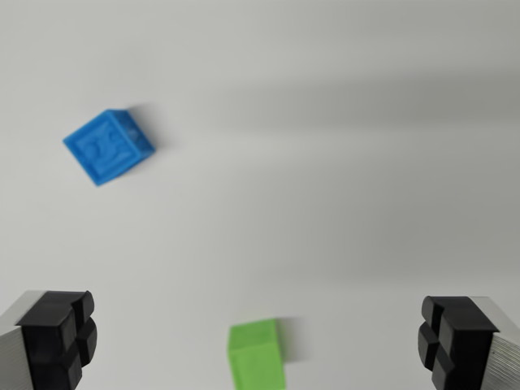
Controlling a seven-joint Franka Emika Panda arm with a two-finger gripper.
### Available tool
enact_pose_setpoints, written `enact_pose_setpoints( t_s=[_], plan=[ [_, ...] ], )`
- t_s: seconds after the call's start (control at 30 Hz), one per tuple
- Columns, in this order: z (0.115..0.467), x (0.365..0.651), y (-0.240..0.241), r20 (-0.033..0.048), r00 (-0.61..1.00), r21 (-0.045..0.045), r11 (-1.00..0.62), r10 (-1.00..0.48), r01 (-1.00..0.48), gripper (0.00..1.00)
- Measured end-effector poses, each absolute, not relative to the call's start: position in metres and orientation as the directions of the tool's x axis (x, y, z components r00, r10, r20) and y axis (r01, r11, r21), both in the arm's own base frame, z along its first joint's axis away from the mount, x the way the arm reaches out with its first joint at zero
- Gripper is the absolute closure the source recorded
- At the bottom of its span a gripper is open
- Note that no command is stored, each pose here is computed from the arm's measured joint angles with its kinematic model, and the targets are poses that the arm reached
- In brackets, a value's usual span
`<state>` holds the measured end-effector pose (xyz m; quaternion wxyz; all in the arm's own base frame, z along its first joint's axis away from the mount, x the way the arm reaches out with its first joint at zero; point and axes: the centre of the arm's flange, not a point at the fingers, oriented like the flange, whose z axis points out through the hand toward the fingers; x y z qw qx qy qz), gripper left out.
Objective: Stack cube
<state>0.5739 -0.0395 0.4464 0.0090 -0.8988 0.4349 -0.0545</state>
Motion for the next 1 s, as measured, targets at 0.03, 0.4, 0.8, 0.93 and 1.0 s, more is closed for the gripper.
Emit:
enact_pose_setpoints(
  t_s=[0.03, 0.4, 0.8, 0.93, 1.0],
  plan=[
    [0.445, 0.573, -0.039, 0.09, 0.617, -0.0632, -0.623, -0.782, -0.78, 0.0],
    [0.426, 0.558, -0.038, 0.0839, 0.635, -0.0565, -0.64, -0.768, -0.767, 0.0],
    [0.4, 0.538, -0.037, 0.0746, 0.657, -0.0471, -0.661, -0.75, -0.749, 0.0],
    [0.389, 0.53, -0.036, 0.0715, 0.667, -0.0442, -0.67, -0.742, -0.741, 0.0],
    [0.385, 0.526, -0.036, 0.0697, 0.67, -0.0426, -0.673, -0.739, -0.738, 0.0]
  ],
)
